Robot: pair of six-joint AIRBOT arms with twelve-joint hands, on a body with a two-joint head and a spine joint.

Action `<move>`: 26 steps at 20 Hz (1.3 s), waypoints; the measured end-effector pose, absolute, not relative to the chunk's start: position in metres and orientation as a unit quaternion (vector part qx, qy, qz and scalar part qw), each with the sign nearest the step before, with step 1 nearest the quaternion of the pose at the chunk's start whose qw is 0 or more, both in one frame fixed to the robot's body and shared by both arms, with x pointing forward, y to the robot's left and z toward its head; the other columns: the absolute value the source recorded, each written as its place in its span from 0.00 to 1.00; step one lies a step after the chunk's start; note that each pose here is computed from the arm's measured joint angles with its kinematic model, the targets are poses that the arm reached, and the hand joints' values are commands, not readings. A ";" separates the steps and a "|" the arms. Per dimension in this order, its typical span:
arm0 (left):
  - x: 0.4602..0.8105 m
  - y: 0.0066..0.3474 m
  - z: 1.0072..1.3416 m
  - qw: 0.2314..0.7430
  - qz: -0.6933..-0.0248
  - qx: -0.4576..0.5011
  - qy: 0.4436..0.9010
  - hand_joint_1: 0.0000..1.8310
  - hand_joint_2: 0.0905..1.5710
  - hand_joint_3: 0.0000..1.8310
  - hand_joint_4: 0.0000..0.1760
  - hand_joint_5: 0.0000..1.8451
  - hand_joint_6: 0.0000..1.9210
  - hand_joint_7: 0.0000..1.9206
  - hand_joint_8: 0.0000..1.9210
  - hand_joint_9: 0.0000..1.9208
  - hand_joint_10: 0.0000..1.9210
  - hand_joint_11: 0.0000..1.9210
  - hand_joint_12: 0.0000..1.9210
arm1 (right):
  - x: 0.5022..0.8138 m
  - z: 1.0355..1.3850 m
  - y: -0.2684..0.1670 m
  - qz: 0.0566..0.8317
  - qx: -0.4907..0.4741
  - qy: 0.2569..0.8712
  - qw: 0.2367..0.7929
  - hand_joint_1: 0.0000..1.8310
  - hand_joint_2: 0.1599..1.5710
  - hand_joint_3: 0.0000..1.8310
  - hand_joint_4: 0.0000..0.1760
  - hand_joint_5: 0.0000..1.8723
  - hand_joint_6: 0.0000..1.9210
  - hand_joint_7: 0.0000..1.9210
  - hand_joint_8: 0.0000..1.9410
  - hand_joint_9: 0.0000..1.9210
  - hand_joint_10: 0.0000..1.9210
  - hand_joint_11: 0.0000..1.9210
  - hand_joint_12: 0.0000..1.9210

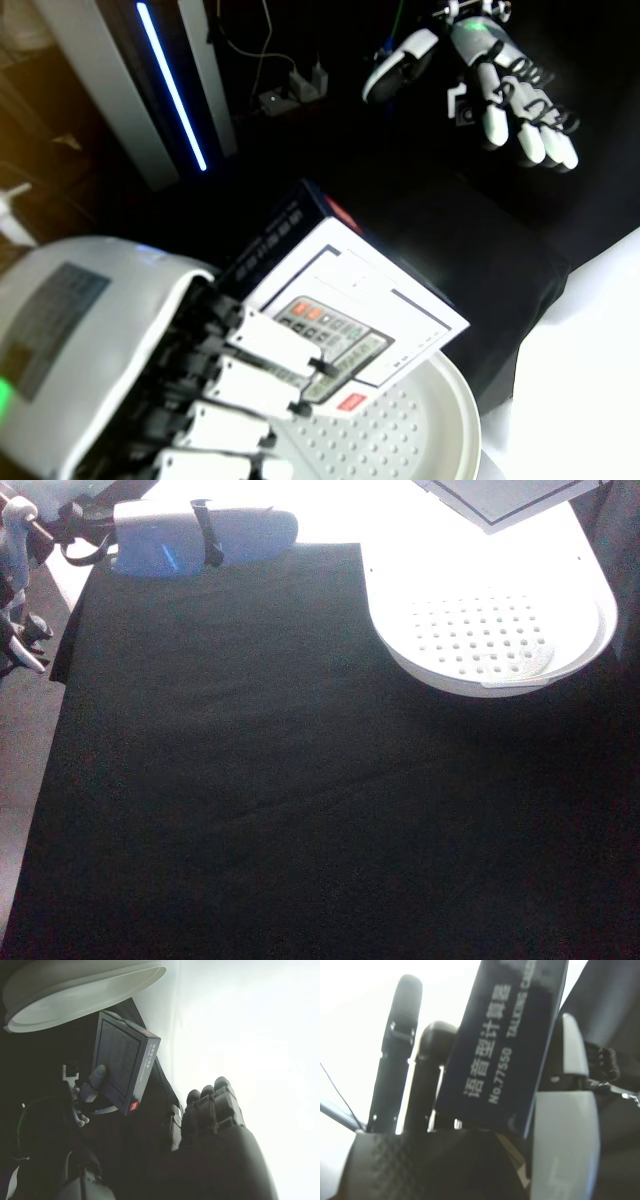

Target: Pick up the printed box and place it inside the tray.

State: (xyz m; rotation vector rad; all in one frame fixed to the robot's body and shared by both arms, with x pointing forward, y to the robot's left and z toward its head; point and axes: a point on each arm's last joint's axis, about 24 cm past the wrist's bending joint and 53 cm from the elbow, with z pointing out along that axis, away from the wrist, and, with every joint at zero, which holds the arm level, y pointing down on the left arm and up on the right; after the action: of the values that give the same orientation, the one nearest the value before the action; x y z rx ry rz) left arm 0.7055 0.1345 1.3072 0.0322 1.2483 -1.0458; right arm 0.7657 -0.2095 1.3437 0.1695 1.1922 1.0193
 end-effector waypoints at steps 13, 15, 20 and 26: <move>0.707 0.138 1.295 0.680 -0.464 0.006 0.568 0.08 0.57 0.00 1.00 0.01 0.00 0.00 0.00 0.00 0.00 0.00 0.00 | 0.765 1.341 -0.205 0.452 0.070 0.543 0.704 0.40 0.39 0.00 1.00 0.00 0.00 0.00 0.00 0.00 0.00 0.00 0.00; 0.707 0.138 1.294 0.680 -0.463 0.006 0.569 0.09 0.56 0.00 1.00 0.01 0.00 0.01 0.00 0.00 0.00 0.00 0.00 | 0.764 1.340 -0.202 0.455 0.070 0.544 0.702 0.40 0.39 0.00 1.00 0.00 0.00 0.00 0.00 0.00 0.00 0.00 0.00; 0.706 0.139 1.289 0.678 -0.462 0.006 0.571 0.10 0.56 0.00 1.00 0.01 0.00 0.01 0.00 0.00 0.00 0.00 0.00 | 0.758 1.339 -0.187 0.462 0.055 0.547 0.696 0.40 0.38 0.00 1.00 0.00 0.00 0.00 0.00 0.00 0.00 0.00 0.00; 0.700 0.143 1.291 0.684 -0.466 0.006 0.562 0.10 0.55 0.00 1.00 0.02 0.00 0.01 0.00 0.00 0.00 0.00 0.00 | 0.745 1.341 -0.180 0.462 0.030 0.547 0.698 0.39 0.34 0.00 1.00 0.00 0.00 0.00 0.00 0.00 0.00 0.00 0.00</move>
State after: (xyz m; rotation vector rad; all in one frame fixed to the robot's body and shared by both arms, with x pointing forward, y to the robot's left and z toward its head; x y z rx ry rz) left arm 0.7004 0.1433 1.2913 0.0138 1.2590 -1.0448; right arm 0.7455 -0.1802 1.3411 0.0675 1.2198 1.0297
